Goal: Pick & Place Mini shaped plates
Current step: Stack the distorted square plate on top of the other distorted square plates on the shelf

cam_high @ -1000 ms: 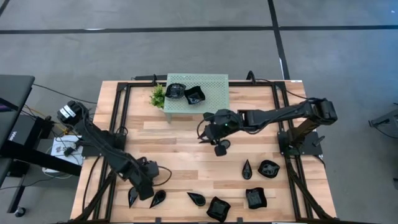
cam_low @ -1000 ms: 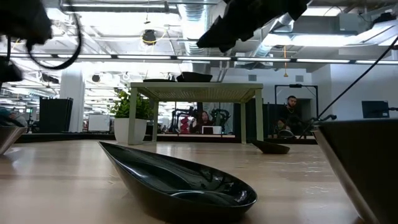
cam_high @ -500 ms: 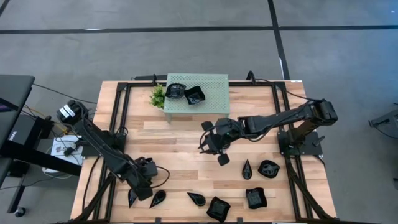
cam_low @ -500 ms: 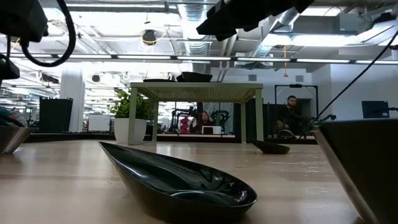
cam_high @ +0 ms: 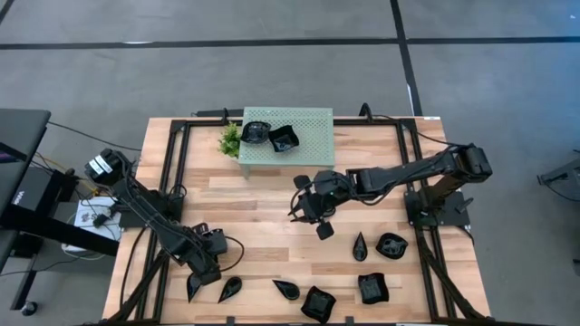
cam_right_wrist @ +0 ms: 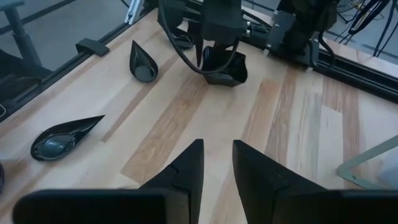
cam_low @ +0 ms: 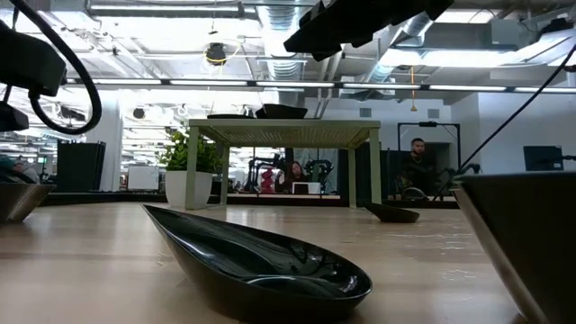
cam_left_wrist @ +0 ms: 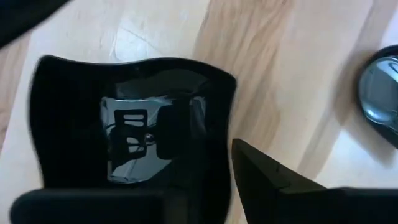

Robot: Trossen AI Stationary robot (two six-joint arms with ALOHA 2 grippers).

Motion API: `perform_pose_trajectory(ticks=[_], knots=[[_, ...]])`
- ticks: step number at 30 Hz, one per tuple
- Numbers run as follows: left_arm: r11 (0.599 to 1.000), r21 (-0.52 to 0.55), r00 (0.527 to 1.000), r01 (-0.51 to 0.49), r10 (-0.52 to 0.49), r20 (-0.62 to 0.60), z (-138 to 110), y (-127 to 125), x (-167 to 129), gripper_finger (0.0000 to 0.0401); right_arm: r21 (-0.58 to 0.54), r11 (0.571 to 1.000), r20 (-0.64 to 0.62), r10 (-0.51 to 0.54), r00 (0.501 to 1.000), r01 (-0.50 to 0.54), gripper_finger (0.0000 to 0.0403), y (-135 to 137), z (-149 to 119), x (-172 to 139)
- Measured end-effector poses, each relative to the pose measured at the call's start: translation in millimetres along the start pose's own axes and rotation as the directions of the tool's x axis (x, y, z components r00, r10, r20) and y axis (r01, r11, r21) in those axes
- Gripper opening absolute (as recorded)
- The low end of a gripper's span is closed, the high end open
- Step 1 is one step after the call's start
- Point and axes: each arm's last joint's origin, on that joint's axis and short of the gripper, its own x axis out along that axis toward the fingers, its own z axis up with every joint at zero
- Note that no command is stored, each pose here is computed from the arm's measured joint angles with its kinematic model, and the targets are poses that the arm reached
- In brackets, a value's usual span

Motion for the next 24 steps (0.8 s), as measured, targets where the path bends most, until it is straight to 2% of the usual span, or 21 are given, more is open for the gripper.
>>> perform_pose_trajectory(ticks=[2, 6, 12, 18, 24], knots=[[1.0, 0.001, 1.0, -0.005, 0.005, 0.003, 0, 1, 0, 0.0069, 0.0, 1.0, 0.001, 0.0, 1.0, 0.0, 0.0079, 0, 0, 0], [1.0, 0.0, 0.999, -0.011, 0.011, 0.048, 2, 0, -3, 0.0012, 0.001, 1.0, -0.002, 0.001, 1.0, -0.001, 0.0079, 0, 0, 0], [0.999, -0.029, 0.982, 0.017, -0.011, 0.186, 25, -13, -20, 0.0006, 0.015, 1.0, -0.053, 0.026, 0.998, -0.025, 0.0079, 5, -3, -3], [0.998, 0.057, 0.941, -0.01, -0.01, 0.338, 71, -18, -48, 0.0005, 0.141, 0.988, -0.213, 0.091, 0.973, -0.062, 0.0079, 22, -8, -27], [0.986, 0.114, 0.884, -0.122, 0.056, 0.464, 130, 2, -76, 0.0005, 0.108, 0.984, -0.371, -0.094, 0.924, 0.143, 0.0079, 43, -7, -55]])
